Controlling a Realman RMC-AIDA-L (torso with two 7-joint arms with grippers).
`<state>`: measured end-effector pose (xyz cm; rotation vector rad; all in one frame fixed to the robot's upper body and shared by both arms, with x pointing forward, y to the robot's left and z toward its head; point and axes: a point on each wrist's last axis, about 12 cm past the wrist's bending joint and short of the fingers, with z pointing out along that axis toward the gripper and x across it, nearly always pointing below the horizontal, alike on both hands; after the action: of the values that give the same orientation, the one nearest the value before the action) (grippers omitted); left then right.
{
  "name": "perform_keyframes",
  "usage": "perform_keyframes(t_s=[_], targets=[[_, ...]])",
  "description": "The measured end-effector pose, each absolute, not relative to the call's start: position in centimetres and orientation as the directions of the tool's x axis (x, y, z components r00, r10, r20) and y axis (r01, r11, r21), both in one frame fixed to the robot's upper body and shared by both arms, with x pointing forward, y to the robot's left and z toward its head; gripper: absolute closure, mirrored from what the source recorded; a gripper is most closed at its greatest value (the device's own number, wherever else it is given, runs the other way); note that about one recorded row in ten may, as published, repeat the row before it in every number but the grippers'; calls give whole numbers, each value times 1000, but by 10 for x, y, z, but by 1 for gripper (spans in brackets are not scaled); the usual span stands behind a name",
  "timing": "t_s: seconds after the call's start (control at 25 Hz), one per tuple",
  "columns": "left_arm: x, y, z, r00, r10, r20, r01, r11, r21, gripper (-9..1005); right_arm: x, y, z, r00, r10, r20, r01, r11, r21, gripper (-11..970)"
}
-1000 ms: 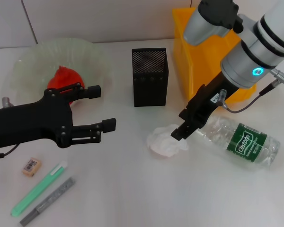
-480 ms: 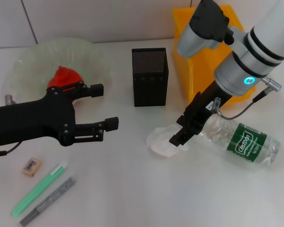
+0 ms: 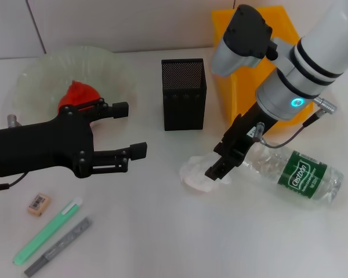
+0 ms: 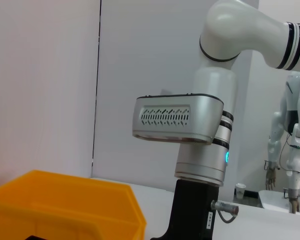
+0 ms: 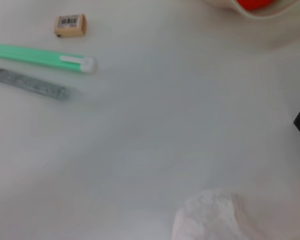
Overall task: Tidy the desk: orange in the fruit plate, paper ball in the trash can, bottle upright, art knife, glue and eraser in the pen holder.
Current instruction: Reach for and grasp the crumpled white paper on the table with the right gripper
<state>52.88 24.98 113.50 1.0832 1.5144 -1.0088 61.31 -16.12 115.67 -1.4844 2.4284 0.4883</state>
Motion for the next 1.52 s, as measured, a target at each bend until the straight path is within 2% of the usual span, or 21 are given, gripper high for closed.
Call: perform_keyframes(t_s=[1.08,1.44,1.52], targets=[[528,251,1134,-123,150,-981,962,259,-81,137,620,-150,1139,-472,-808,-354,-881,445,158,319],[528,251,1134,-123,151,-981,962,259,-81,137,620,-148,1139,-477,-807,-348,-879,448,165,685],[527,251,1133,-124,151,-981,962,260,-82,137,620,-148,1139,-477,-807,-348,-878,449,165,695]])
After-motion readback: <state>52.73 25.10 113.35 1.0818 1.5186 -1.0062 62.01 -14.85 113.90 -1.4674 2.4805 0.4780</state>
